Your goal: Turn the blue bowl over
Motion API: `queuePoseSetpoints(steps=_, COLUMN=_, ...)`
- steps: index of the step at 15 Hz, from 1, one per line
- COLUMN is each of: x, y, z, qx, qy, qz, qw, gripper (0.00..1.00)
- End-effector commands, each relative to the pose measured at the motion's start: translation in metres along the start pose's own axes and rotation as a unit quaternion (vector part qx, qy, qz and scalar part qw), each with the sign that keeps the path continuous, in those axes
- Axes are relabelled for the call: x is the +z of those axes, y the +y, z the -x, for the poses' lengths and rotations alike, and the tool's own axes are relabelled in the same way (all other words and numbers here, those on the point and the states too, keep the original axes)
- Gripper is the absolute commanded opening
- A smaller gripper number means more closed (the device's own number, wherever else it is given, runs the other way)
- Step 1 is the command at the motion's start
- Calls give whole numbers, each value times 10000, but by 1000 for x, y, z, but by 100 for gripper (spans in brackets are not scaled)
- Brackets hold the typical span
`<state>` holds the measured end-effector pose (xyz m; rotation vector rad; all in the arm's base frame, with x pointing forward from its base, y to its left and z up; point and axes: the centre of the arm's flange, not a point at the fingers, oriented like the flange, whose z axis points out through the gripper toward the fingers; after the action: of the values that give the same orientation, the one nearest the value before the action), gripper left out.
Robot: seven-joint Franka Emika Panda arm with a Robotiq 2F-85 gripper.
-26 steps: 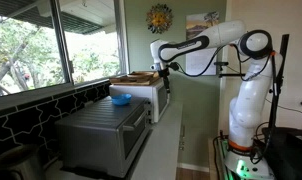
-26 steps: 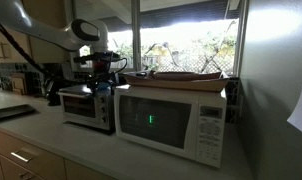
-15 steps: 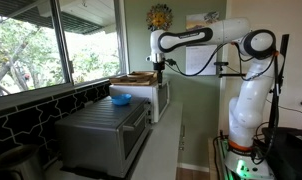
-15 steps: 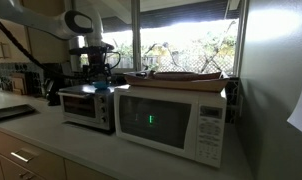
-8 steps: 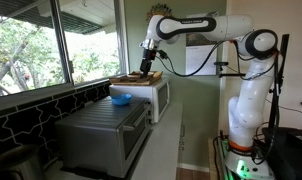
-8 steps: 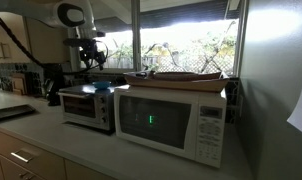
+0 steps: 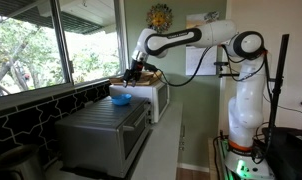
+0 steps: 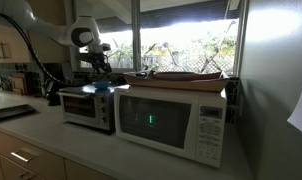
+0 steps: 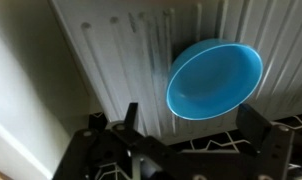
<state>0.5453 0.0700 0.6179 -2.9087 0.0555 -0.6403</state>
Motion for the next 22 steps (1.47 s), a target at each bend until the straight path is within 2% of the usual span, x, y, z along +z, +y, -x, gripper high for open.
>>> queuePoseSetpoints(steps=1, x=30, y=5, z=3, qx=187, qy=-62, qz=136, qw=9997, gripper=100)
queuePoseSetpoints(steps=5, x=48, y=8, z=4, qx=221, qy=-163, qz=107, qw=9996, gripper=99)
queuePoseSetpoints(steps=7, x=55, y=10, z=5, qx=225, qy=-225, qz=122, qw=9994, gripper=85)
queuePoseSetpoints(steps=9, x=59, y=11, z=6, qx=235, qy=-279, qz=156, qw=9992, gripper=60)
queuePoseSetpoints(steps=14, x=64, y=17, z=6, qx=237, qy=-343, qz=241, qw=9988, gripper=21)
queuePoseSetpoints(steps=17, x=57, y=26, z=7, qx=176, qy=-375, qz=338, qw=9986, gripper=3)
queuePoseSetpoints(steps=19, x=46, y=37, z=8, qx=17, qy=-430, qz=470, qw=9980, gripper=0)
queuePoseSetpoints(steps=21, x=26, y=45, z=7, qx=-211, qy=-505, qz=640, qw=9964, gripper=3)
queuePoseSetpoints(steps=22, x=13, y=45, z=6, qx=-418, qy=-639, qz=884, qw=9932, gripper=2)
